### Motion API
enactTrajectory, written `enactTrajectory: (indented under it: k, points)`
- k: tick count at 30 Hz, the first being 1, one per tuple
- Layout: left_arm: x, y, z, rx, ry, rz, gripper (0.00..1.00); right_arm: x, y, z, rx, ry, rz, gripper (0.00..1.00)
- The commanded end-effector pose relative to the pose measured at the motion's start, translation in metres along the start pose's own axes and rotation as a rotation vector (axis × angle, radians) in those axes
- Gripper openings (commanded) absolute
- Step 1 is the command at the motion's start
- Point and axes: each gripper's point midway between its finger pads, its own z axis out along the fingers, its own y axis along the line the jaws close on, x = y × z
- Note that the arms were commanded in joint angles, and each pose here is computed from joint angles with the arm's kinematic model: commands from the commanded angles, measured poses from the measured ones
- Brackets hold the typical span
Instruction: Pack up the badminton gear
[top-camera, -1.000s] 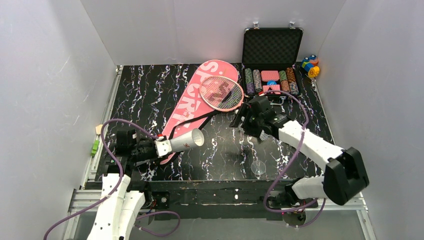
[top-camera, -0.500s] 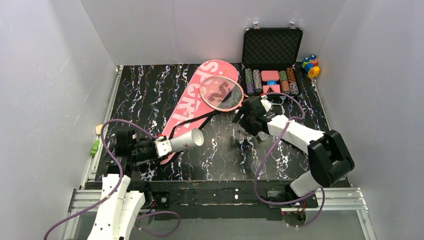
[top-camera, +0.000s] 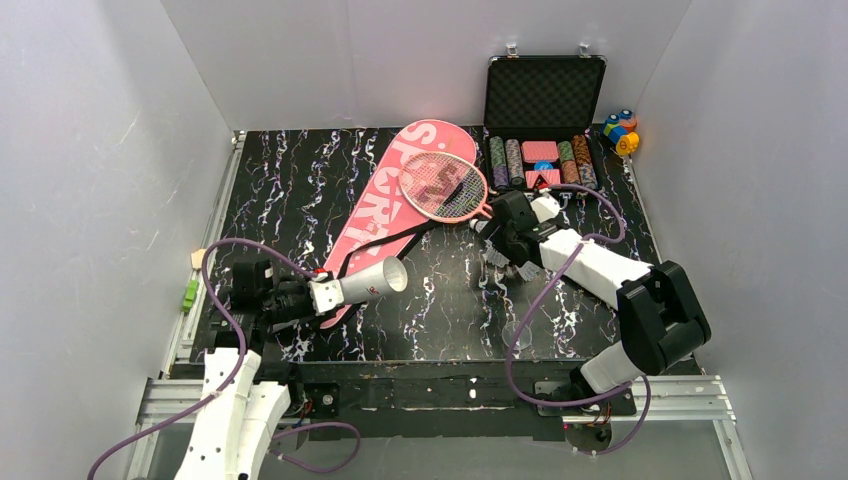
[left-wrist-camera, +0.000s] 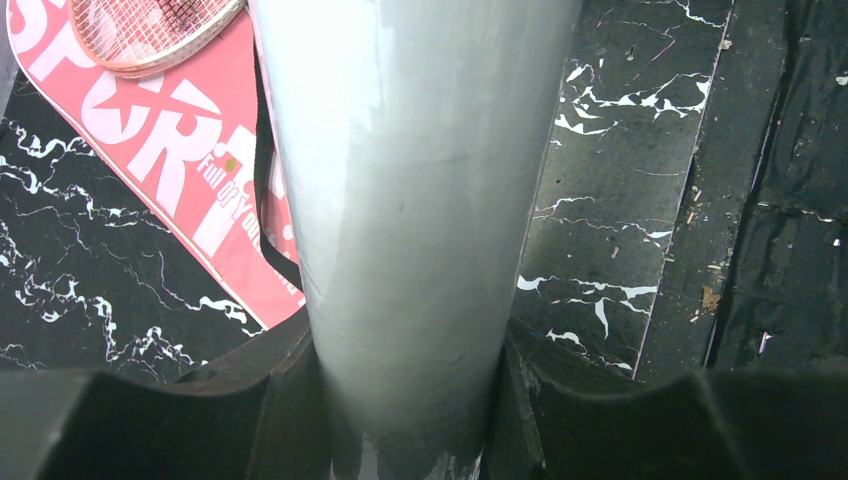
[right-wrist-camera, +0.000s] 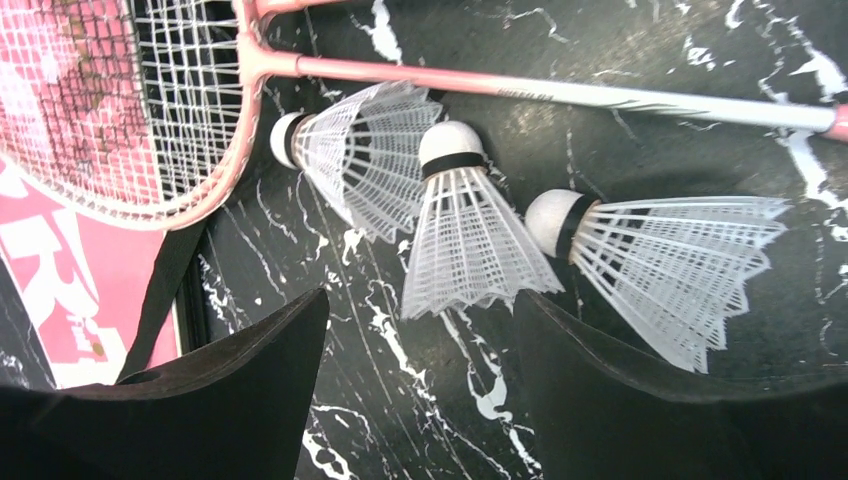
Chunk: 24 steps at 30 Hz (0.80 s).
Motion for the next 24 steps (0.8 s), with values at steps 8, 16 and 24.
enactTrajectory:
  k: [8, 16, 24]
  points:
    - [0.007, -0.016, 0.002, 0.049, 0.010, -0.083, 0.15, -0.013, -0.016, 0.002, 0.064, -0.062, 0.042, 0.58]
    - [0.005, -0.014, 0.001, 0.046, 0.011, -0.082, 0.14, -0.013, -0.010, 0.011, 0.097, -0.053, 0.038, 0.43]
    - [0.007, -0.017, 0.002, 0.055, 0.012, -0.080, 0.14, -0.012, -0.015, 0.004, 0.089, -0.050, 0.028, 0.02]
